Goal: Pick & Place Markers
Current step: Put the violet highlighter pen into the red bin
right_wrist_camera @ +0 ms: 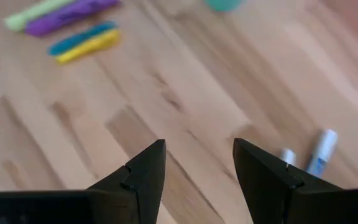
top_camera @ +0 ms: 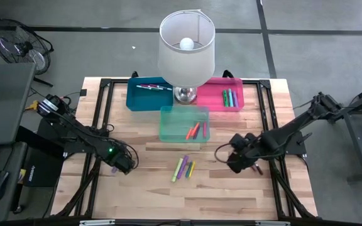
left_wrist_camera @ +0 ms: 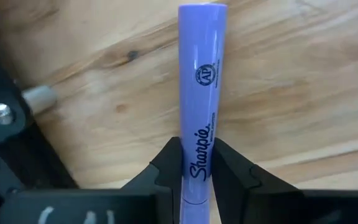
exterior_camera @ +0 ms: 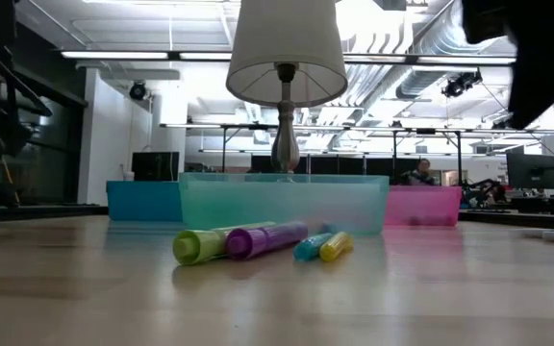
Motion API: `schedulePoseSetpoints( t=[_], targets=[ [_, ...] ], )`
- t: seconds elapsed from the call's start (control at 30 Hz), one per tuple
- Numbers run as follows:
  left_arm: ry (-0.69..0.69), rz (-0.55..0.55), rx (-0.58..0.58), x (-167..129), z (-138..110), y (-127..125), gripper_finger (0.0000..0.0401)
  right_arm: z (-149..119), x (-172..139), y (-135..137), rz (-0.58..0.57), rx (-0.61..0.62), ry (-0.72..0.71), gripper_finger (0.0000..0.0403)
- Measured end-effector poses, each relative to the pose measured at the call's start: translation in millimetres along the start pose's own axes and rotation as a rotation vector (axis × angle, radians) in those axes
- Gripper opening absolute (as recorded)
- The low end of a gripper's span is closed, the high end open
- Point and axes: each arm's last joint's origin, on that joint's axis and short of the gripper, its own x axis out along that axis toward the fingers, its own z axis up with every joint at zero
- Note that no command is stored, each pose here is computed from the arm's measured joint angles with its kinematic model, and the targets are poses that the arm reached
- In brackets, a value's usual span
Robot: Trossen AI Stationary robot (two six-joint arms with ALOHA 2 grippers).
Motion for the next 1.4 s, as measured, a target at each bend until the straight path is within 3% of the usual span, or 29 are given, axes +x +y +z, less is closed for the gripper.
schedulePoseSetpoints(
  t=[0.27, 0.47, 0.77, 0.97, 1.2, 1.4],
  targets=[
    [-0.133, -0.241, 0.064, -13, 1, -16, 0.0056, -5, -44, -36, -0.013, 0.151, -0.14, 0.0177],
    [-0.247, -0.432, 0.163, -21, 0, -32, 0.0056, -3, -60, -39, 0.093, 0.045, -0.229, 0.0177],
    [-0.543, -0.717, 0.427, -74, -6, -71, 0.0056, 5, -67, -13, 0.302, -0.111, -0.366, 0.0177],
    [-0.742, -0.791, 0.502, -126, -10, -88, 0.0056, 13, -66, 11, 0.392, -0.157, -0.504, 0.0177],
    [-0.903, -0.836, 0.581, -180, 4, -103, 0.0056, 30, -49, 51, 0.512, -0.27, -0.637, 0.0177],
    [-0.958, -0.895, 0.664, -200, 18, -113, 0.0056, 54, -34, 71, 0.582, -0.339, -0.784, 0.0177]
  ],
)
